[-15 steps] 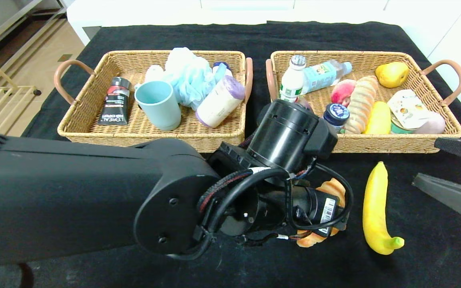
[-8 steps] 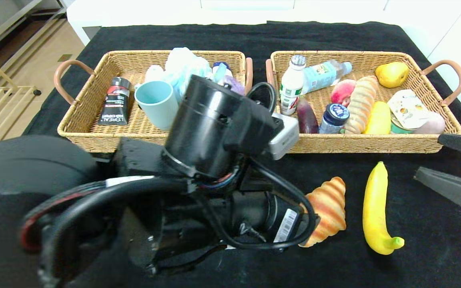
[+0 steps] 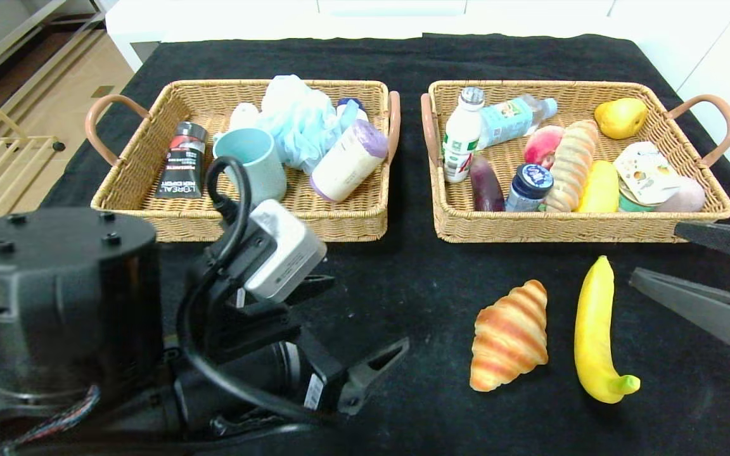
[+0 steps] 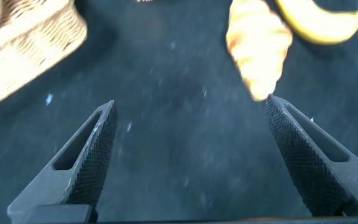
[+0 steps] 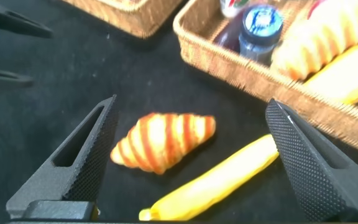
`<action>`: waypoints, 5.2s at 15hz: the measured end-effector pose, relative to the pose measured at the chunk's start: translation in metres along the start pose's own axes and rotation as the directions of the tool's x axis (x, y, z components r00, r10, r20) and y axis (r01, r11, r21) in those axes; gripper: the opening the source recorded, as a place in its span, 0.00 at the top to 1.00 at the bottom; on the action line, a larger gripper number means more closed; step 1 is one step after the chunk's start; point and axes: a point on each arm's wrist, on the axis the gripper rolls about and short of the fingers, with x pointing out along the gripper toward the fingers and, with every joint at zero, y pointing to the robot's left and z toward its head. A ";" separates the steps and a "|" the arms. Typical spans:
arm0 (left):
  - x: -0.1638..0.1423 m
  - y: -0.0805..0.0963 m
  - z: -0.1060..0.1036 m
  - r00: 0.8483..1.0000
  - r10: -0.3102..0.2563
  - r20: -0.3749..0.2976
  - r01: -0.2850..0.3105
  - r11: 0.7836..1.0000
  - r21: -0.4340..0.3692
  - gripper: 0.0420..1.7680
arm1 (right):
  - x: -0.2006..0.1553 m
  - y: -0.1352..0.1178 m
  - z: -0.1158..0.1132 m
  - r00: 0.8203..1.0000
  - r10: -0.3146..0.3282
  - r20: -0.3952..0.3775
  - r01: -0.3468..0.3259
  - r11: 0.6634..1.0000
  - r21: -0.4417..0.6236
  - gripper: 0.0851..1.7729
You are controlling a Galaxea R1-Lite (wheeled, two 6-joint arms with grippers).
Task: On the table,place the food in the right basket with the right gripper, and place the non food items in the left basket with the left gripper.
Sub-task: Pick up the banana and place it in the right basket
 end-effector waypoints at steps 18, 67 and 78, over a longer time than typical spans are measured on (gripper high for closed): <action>-0.028 0.012 -0.026 0.998 0.013 0.062 -0.011 1.000 -0.021 0.03 | 0.088 -0.007 -0.006 0.734 -0.355 -0.579 0.532 0.831 0.164 0.04; -0.024 0.011 -0.029 0.999 0.007 0.048 -0.006 1.000 -0.023 0.03 | 0.086 -0.063 0.078 0.765 -0.555 -0.326 0.636 0.729 0.253 0.66; -0.025 0.012 -0.025 0.996 0.016 0.090 -0.013 0.999 -0.029 0.03 | 0.137 -0.119 0.100 0.714 -0.696 -0.073 0.684 0.671 0.287 0.66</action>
